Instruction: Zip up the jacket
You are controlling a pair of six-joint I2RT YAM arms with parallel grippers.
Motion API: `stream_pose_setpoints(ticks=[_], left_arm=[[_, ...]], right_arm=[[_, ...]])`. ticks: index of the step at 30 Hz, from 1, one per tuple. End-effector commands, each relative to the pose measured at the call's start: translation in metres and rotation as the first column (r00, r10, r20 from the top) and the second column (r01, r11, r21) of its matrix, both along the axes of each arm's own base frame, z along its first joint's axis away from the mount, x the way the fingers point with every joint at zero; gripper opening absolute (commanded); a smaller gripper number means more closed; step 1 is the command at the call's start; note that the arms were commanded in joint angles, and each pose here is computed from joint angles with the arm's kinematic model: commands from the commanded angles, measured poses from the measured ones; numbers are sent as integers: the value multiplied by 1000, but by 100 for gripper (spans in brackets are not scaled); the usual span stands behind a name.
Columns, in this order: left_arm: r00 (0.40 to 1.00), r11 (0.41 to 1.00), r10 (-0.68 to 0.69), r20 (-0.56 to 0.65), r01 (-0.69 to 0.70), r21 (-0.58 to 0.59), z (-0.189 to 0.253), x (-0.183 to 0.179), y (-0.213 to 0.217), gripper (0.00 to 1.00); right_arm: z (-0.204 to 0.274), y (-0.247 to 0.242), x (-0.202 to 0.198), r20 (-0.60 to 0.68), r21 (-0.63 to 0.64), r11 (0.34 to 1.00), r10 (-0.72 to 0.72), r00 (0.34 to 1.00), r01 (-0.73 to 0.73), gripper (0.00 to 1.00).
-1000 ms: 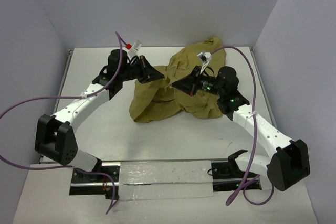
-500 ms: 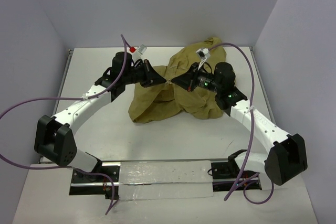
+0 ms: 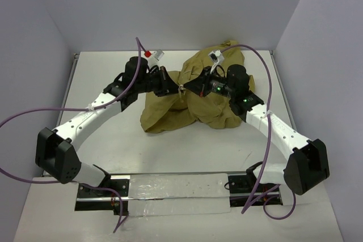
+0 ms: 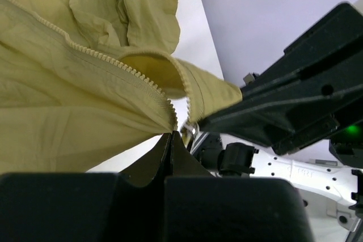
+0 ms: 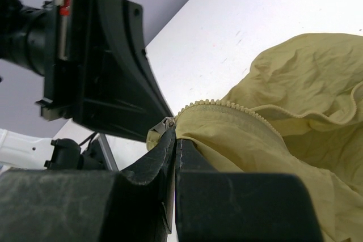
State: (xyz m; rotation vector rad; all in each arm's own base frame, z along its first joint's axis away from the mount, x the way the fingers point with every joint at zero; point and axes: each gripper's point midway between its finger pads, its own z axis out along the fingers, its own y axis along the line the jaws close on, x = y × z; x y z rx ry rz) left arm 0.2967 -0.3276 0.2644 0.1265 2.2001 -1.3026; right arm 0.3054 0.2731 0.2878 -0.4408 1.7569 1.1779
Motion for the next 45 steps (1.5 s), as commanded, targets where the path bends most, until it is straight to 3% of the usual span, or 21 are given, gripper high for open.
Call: stream_pose_setpoints(ticks=[1,11,17,27,33,38,41,45], left_arm=[[993,1000,6,119,-4,-16,44,-9,5,0],[993,996,30,117,-40,81,32,-6,16,0],[989,998,18,145,-27,61,43,-5,14,0],[971,983,145,191,-163,82,54,9,32,0],[974,991,112,199,-123,46,60,4,25,0],[957,981,159,244,-182,73,65,10,38,0],[942,974,182,282,-212,79,75,18,53,0],[915,980,184,358,-199,3,99,16,62,0]], right_arm=[[23,2,8,71,9,1000,-23,997,22,0],[33,2,4,99,36,999,-16,995,13,0],[30,3,4,104,4,1000,-11,994,10,0],[24,2,3,101,-22,1000,-14,995,16,0],[26,2,4,105,-16,1000,-20,994,22,0],[39,2,-4,140,32,999,-1,990,-3,0],[63,1,-24,230,121,990,38,972,-67,0],[62,2,-36,240,134,984,85,967,-119,0]])
